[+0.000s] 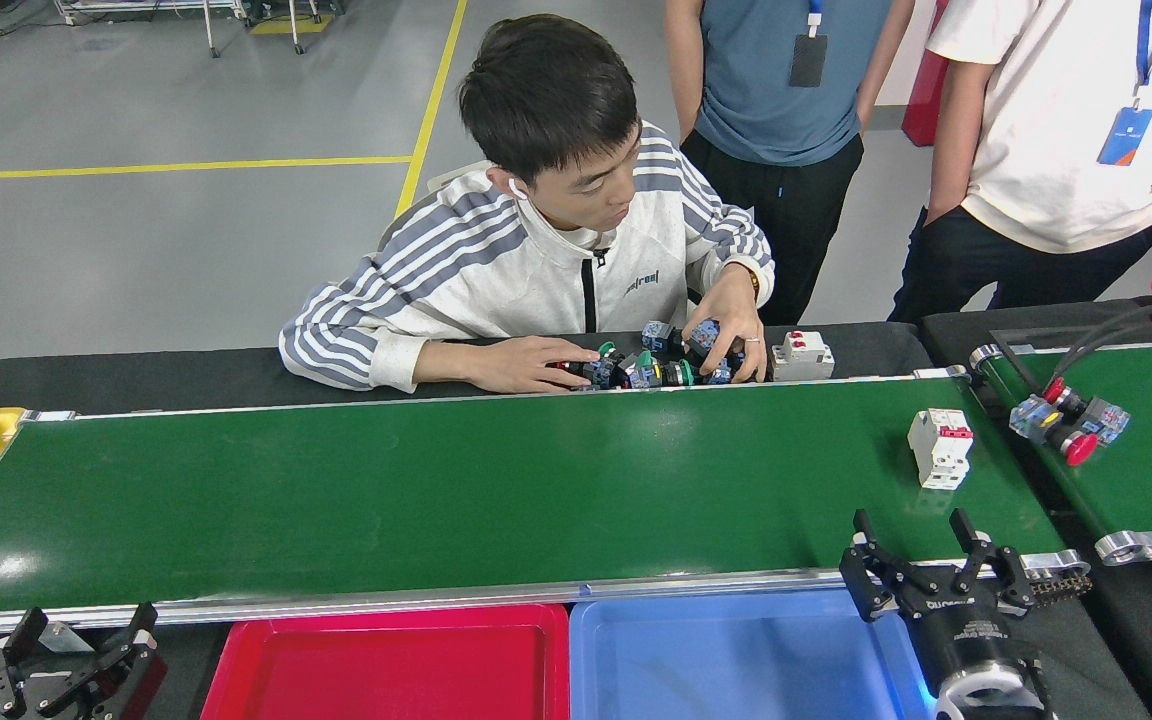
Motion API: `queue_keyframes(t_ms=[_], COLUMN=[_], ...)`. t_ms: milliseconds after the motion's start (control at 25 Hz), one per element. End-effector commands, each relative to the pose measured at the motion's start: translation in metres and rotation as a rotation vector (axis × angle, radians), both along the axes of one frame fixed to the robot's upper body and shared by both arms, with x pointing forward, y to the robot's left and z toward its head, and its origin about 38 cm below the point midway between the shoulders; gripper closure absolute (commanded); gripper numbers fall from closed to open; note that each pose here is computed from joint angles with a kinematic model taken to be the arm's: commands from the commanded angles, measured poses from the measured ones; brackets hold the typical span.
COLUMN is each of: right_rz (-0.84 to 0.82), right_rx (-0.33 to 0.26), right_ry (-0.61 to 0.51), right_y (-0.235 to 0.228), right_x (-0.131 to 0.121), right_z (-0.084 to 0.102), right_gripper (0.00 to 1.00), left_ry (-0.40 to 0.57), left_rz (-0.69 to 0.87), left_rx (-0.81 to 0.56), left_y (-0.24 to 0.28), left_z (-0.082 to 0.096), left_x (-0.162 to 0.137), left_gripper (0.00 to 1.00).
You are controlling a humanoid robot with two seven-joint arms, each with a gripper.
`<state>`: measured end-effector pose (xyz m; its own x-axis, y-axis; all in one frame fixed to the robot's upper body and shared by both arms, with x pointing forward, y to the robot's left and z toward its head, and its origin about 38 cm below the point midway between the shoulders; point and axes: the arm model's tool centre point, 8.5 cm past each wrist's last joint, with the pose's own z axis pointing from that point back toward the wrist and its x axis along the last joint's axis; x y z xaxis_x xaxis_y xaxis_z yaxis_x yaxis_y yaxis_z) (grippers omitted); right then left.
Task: Pick switch part from conveyor to tray
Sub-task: 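Reach the right gripper to the white switch part and grasp it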
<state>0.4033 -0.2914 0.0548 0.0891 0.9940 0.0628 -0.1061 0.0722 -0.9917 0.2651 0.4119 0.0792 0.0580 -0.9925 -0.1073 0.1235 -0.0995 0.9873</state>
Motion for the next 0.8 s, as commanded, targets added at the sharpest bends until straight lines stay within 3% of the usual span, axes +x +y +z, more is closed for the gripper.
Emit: queue_keyframes(t_ms=[0,479,639,759], right_rz=[-0.036,-0.042,-0.034,0.0], right_rx=[-0.002,0.049,0.071,0.057], right_ry=[-0.013,0.042,0.06,0.062], right_y=[-0.007,0.004,0.013,0.024], right_x=[0.017,0.061,0.076,0.081], right_z=[0.01,0.004,0.005,0.007], right_gripper=[0.01,0.04,0.16,0.33], left_ry=[-0.016,-0.014,-0.017,-0.019], left_rz=[-0.005,-0.016,-0.017,-0.017], left_rx=[0.014,0.018,0.018,0.02], left_y=[0.002,0.001,0.0,0.001], left_z=[0.006,0.006,0.007,0.008], left_x=[0.002,0.003,0.004,0.005], left_gripper=[0.0,0.0,0.0,0.0])
